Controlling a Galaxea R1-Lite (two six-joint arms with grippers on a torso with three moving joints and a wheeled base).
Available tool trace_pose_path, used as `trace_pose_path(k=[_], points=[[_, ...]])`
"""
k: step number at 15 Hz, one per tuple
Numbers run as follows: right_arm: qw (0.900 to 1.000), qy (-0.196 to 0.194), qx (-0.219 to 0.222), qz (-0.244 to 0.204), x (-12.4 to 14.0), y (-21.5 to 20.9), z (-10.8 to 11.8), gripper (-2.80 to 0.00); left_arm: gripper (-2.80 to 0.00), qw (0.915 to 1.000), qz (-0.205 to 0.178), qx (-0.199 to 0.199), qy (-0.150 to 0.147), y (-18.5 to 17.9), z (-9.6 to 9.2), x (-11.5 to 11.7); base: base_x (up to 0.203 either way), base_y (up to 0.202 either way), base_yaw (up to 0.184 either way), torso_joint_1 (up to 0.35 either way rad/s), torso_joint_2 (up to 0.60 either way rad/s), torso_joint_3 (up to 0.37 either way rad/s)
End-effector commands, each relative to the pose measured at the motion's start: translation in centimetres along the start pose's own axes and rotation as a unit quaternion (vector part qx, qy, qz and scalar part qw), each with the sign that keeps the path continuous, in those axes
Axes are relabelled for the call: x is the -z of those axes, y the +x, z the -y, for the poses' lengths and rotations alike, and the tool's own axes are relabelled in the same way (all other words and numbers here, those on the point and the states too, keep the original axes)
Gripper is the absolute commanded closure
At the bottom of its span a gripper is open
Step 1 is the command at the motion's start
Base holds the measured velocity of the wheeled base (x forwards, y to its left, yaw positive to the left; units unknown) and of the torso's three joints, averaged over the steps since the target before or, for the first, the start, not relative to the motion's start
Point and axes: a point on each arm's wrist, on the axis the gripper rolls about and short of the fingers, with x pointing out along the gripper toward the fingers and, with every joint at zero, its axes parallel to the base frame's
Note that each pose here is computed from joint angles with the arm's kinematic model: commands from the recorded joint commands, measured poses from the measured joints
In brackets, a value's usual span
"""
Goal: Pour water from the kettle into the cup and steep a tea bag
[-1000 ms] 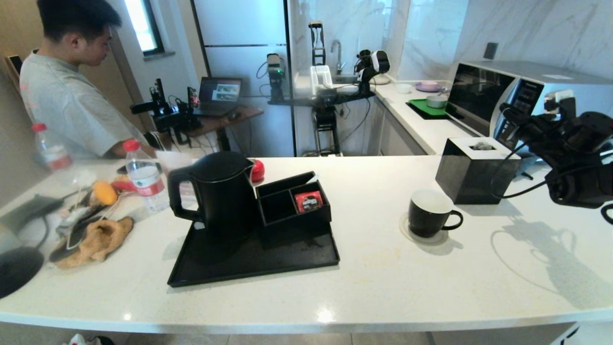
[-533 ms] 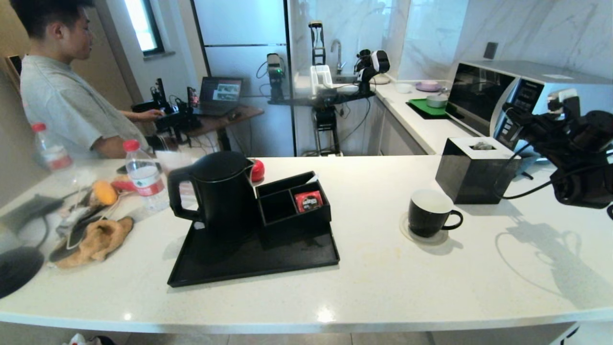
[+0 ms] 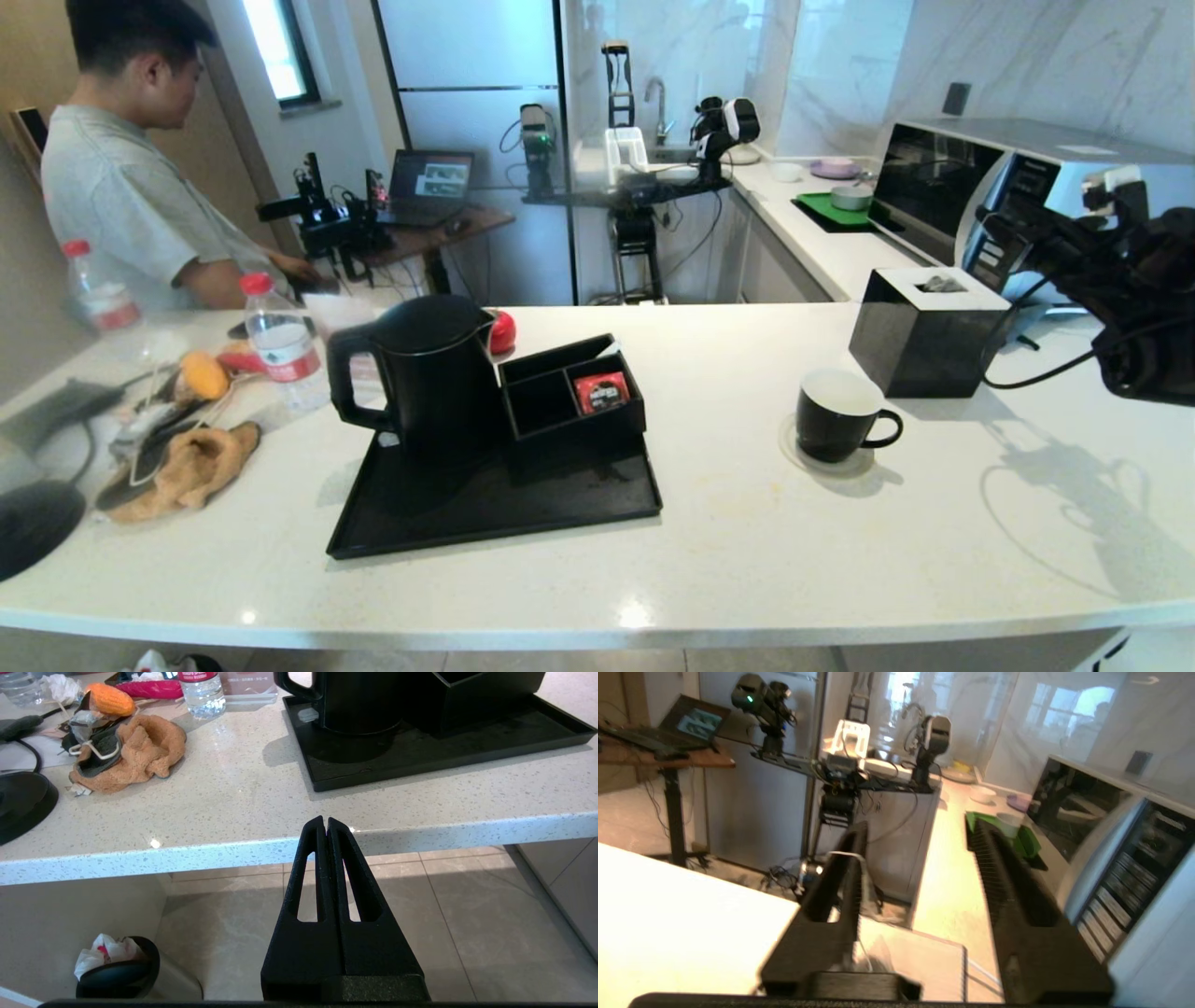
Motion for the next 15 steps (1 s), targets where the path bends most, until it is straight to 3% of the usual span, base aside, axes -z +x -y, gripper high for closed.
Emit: trace_pose_path(k=[1, 8, 15], points=[[1.0, -0.015, 0.009, -0.008, -0.3, -1.1, 0.7, -2.8, 0.0, 1.0, 0.0, 0.0, 0.0, 0.0, 0.0, 0.0, 0.0, 0.0, 0.0, 0.0, 0.0, 0.0], [0.989, -0.111, 0.077, -0.059, 1.3, -5.8, 6.6, -2.8, 0.0, 1.0, 0.0, 0.0, 0.0, 0.0, 0.0, 0.0, 0.0, 0.0, 0.0, 0.0, 0.0, 0.0], [0.982, -0.14, 0.072, -0.107, 5.4, -8.0, 6.0, -2.8, 0.0, 1.0, 0.0, 0.0, 0.0, 0.0, 0.0, 0.0, 0.0, 0.0, 0.0, 0.0, 0.0, 0.0]])
